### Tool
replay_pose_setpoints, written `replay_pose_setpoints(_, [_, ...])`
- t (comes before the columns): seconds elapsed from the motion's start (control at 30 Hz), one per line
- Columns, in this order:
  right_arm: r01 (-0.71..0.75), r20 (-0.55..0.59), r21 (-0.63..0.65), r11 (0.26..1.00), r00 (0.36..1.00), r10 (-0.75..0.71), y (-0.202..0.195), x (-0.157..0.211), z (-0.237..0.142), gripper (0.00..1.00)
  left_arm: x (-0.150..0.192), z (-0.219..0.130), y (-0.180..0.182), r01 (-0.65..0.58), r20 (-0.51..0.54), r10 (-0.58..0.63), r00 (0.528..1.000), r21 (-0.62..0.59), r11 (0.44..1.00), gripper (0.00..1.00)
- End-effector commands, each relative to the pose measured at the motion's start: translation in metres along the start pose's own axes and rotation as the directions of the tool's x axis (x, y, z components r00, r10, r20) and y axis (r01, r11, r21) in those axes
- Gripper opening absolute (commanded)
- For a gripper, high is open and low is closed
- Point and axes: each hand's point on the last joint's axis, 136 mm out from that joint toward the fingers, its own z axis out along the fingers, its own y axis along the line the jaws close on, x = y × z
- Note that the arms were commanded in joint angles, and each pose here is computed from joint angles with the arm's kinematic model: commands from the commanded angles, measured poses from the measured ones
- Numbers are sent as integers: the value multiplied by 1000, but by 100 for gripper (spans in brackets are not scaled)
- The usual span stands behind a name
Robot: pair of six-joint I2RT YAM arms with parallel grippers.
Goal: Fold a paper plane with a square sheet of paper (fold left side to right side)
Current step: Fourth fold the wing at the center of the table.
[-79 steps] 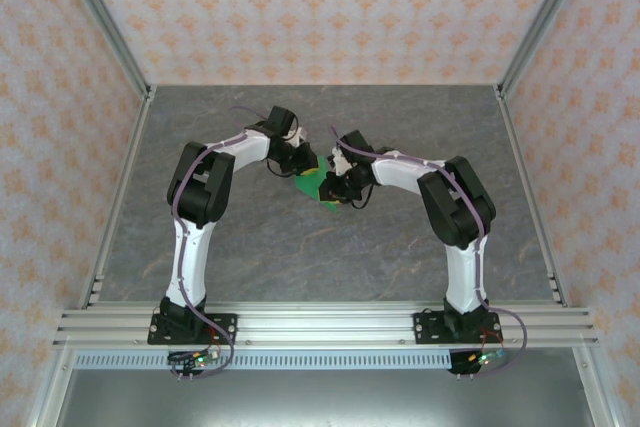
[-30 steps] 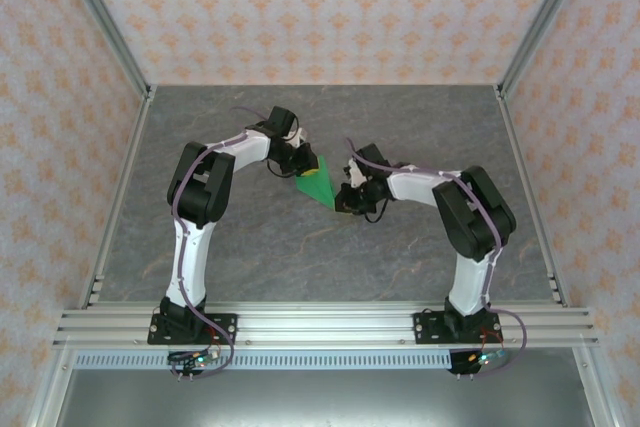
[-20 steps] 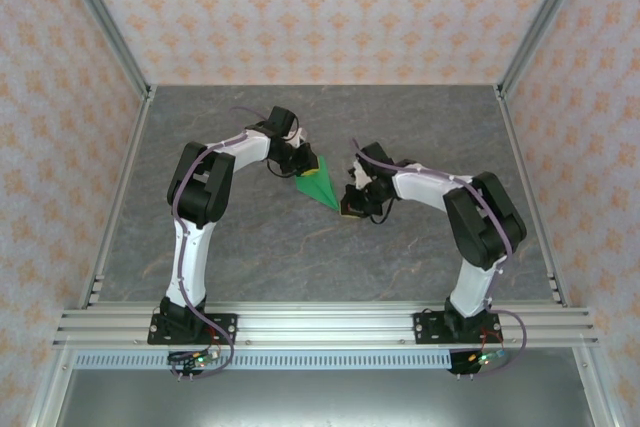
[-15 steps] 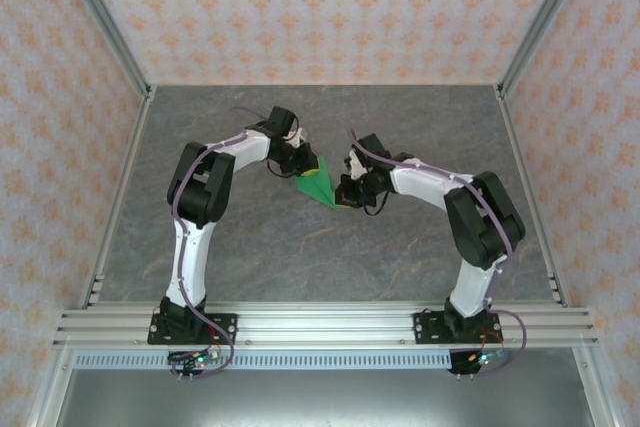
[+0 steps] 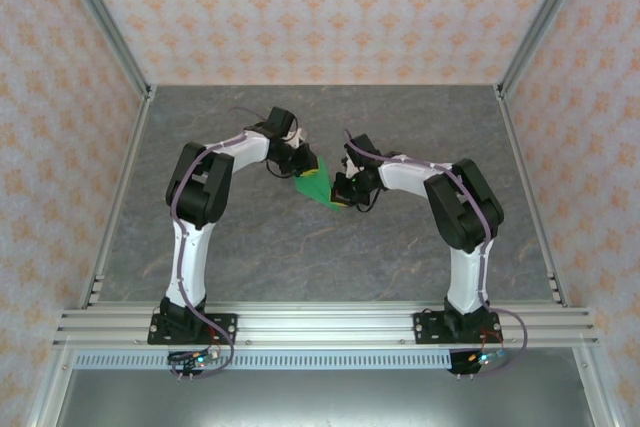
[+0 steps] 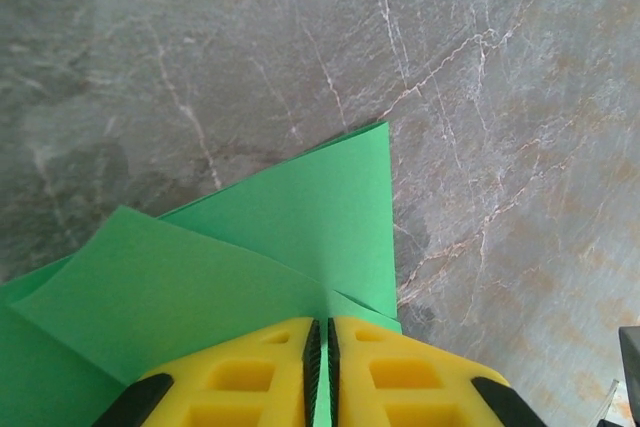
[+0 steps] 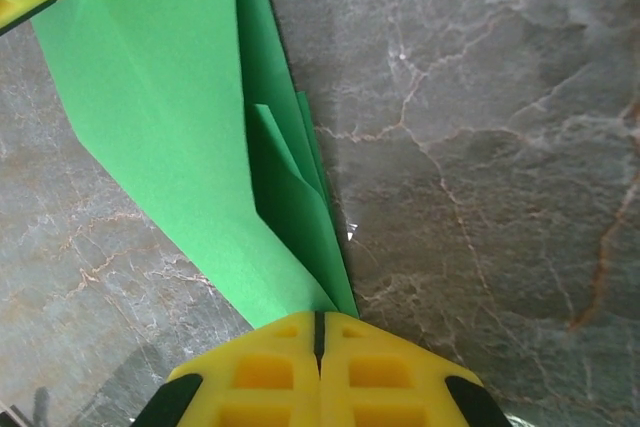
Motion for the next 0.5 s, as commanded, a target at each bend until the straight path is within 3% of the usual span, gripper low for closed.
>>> replay_pose_setpoints(0.0, [-55, -60, 202, 978, 996, 68, -52, 27, 10, 0, 10, -20, 8, -4, 11, 5, 1000, -53, 999, 18])
replay_pose_setpoints(0.23, [-47, -69, 263, 964, 995, 68, -66, 32, 9, 0, 28, -46, -30, -126, 28, 125, 992, 43, 991, 15])
replay_pose_setpoints(0.47, [-34, -75, 267, 963, 996, 56, -65, 30, 9, 0, 65, -33, -43, -171, -45, 174, 984, 73, 983, 10])
